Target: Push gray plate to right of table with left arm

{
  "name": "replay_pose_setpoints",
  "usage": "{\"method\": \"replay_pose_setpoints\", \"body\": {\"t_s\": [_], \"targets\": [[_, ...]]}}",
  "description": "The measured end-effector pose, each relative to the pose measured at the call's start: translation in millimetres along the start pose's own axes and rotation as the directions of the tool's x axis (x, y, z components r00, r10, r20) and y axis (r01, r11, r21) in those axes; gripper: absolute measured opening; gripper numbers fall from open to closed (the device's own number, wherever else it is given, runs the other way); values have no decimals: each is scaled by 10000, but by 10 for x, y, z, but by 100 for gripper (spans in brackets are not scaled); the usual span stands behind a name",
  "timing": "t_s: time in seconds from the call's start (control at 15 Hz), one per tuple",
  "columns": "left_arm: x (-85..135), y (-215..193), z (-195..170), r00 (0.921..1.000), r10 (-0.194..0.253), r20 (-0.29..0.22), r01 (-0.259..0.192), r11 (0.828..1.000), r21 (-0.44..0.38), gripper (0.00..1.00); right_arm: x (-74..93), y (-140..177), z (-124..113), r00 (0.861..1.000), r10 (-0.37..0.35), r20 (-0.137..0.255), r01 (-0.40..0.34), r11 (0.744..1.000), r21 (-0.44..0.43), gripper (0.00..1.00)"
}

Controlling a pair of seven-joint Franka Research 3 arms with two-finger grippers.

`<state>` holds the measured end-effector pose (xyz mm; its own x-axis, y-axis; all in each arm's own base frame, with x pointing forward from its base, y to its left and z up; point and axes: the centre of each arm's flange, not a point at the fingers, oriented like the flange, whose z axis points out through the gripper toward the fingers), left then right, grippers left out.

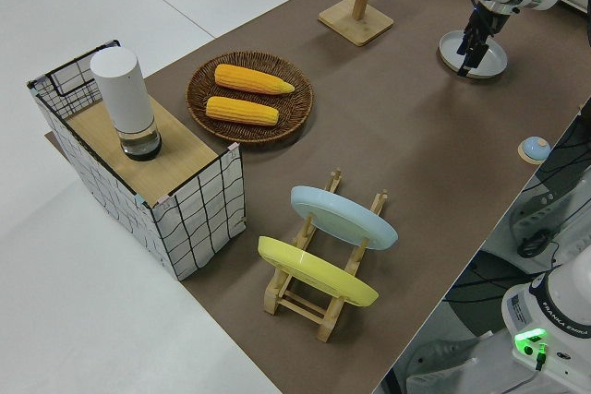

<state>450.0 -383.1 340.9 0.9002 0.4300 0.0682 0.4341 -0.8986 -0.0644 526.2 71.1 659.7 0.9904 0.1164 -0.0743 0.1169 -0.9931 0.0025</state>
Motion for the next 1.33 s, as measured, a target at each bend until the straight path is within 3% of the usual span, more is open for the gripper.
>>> {"method": "replay_pose_setpoints", "body": {"t_s": [0.2, 0.47, 1.0, 1.33], "targets": [[409, -126, -269, 9978, 601, 270, -609, 9976, 320, 100, 0, 0, 0, 10000, 0, 0, 0, 10000, 0, 99], [871, -462, -670, 9864, 1452, 770, -1459, 9893, 38, 100, 0, 0, 0, 10000, 0, 0, 0, 10000, 0, 99], [1401, -1353, -1295, 9635, 2415, 1159, -2445, 9696, 123, 100, 0, 0, 0, 10000, 0, 0, 0, 10000, 0, 99], [1728, -1837, -1501, 9401, 3100, 1417, -3147, 9491, 119, 100, 0, 0, 0, 10000, 0, 0, 0, 10000, 0, 99]]}}
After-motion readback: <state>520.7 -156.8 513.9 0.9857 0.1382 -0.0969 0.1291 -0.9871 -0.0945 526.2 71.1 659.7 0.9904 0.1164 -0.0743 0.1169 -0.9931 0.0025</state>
